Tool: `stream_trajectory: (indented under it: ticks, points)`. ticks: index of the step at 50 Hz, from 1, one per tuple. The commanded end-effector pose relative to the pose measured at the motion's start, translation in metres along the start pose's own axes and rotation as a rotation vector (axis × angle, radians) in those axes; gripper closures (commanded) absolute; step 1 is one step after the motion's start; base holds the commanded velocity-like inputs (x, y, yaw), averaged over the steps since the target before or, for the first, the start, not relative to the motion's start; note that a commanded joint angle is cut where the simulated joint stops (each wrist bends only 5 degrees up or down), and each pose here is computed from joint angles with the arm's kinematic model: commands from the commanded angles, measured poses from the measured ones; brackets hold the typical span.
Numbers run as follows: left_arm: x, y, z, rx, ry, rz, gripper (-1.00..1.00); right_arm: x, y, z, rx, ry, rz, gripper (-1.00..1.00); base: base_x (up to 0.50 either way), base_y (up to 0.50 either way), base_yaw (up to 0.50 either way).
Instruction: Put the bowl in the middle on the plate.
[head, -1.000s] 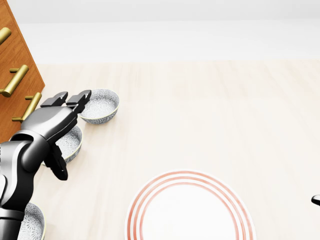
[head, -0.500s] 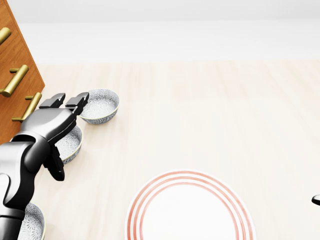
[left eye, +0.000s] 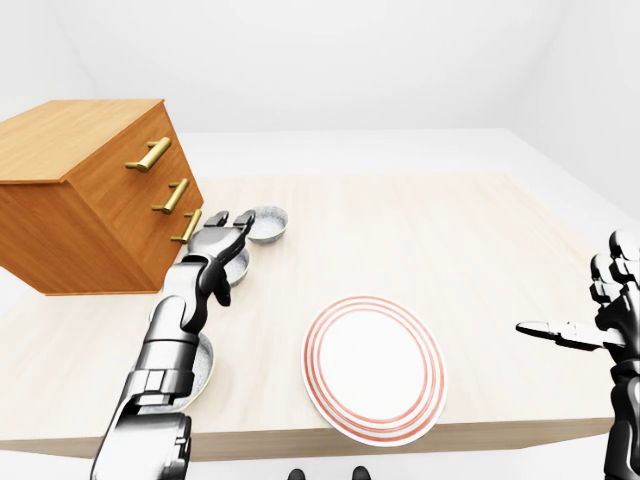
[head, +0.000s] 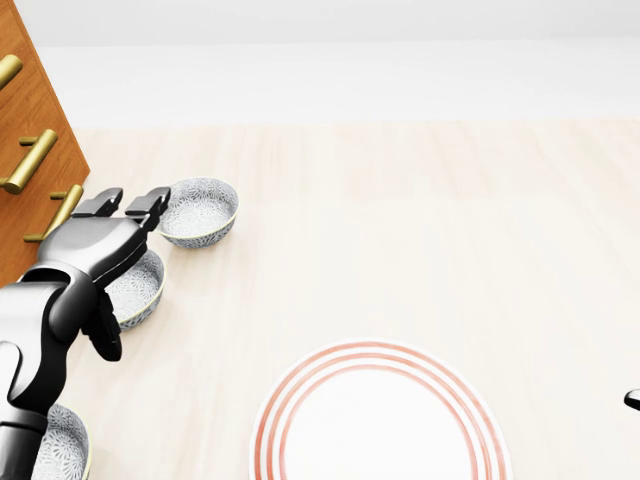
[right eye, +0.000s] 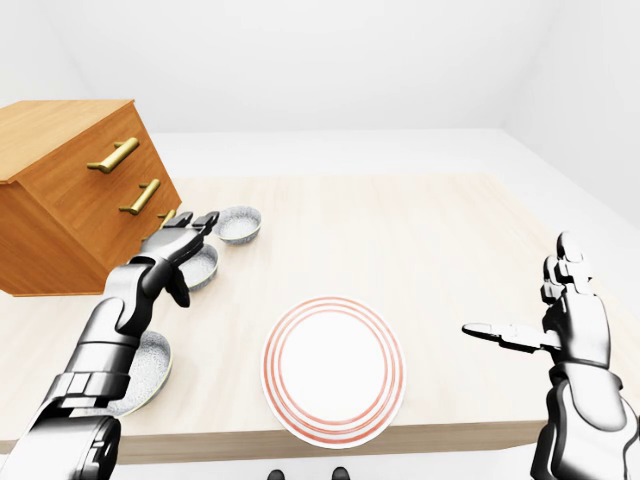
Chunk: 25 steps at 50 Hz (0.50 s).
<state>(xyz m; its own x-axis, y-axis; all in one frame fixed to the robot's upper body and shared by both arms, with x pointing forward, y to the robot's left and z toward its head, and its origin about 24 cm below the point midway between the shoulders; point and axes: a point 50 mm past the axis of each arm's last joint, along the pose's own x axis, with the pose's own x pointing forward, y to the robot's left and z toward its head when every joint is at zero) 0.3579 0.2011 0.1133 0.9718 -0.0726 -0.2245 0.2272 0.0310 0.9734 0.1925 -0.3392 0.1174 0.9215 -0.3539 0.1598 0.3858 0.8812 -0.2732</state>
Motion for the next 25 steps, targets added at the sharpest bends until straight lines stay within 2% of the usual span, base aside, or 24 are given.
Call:
stream_trajectory:
  ticks: [1, 12, 14, 18, 25]
  points:
    - [0.002, -0.001, -0.003, 0.013, 0.014, -0.006, -1.0, 0.001, 0.001, -0.003, 0.003, 0.012, 0.0, -1.0, 0.0, 0.0, 0.0]
    - [0.003, -0.005, -0.003, 0.032, 0.019, -0.013, -1.0, 0.0, 0.0, -0.003, 0.004, 0.013, 0.001, -1.0, 0.0, 0.0, 0.0]
    - [0.002, -0.005, -0.003, 0.067, 0.027, -0.012, -1.0, 0.0, 0.0, -0.002, 0.003, 0.01, 0.0, -1.0, 0.0, 0.0, 0.0]
    - [0.002, -0.006, -0.002, 0.05, 0.024, -0.01, -1.0, 0.0, 0.0, -0.003, 0.003, 0.012, 0.0, -1.0, 0.0, 0.0, 0.0]
    - [0.008, -0.012, -0.007, 0.078, 0.046, -0.011, -1.0, 0.0, 0.0, -0.001, 0.001, 0.006, 0.0, -1.0, 0.0, 0.0, 0.0]
